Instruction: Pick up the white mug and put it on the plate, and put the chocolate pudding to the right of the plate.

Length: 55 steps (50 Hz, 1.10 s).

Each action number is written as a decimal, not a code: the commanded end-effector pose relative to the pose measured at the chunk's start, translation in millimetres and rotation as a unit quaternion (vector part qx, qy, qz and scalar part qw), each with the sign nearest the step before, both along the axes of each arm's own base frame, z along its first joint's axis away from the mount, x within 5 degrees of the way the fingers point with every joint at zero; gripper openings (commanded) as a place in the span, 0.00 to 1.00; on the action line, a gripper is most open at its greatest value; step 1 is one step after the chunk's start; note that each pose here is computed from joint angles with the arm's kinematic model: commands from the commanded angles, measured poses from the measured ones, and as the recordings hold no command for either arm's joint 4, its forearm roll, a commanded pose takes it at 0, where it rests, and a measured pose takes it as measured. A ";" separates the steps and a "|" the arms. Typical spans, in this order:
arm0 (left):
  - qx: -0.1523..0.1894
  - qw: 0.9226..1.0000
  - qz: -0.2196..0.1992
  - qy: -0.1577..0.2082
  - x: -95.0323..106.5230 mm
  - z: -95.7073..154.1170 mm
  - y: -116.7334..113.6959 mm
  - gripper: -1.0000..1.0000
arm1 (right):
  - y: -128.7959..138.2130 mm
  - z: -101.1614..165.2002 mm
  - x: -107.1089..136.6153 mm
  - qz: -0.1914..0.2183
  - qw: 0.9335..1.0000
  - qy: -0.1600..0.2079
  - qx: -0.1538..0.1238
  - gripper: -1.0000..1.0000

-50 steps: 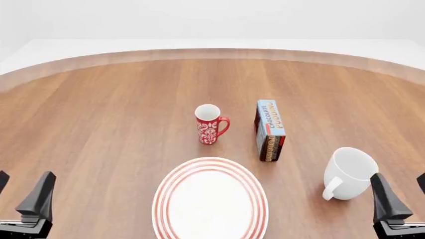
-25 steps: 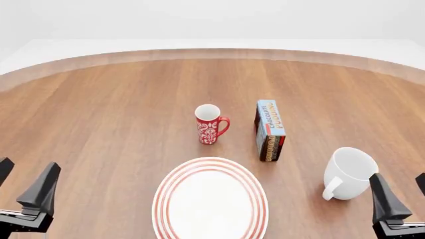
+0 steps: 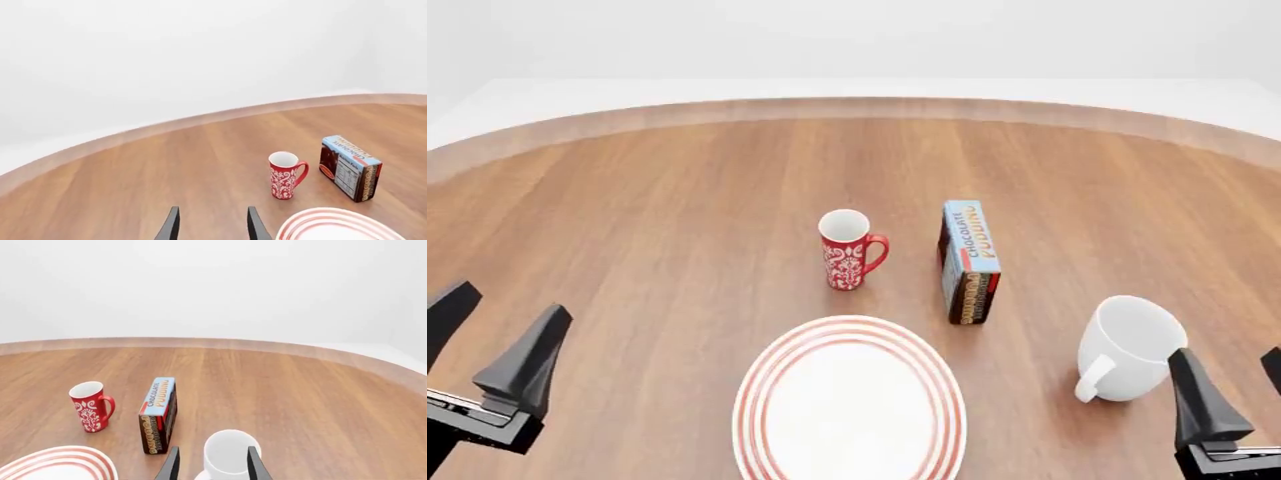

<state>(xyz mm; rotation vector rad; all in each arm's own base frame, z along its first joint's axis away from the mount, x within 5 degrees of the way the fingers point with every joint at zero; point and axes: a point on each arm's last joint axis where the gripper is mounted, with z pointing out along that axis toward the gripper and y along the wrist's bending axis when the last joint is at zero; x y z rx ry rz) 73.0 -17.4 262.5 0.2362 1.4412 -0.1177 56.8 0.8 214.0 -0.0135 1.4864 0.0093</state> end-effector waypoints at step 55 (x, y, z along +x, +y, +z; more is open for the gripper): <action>0.010 0.985 -0.174 -0.007 35.1 37.3 -54.6 1.00 | 0.3 -0.3 0.1 0.002 1.000 0.001 -0.002 1.00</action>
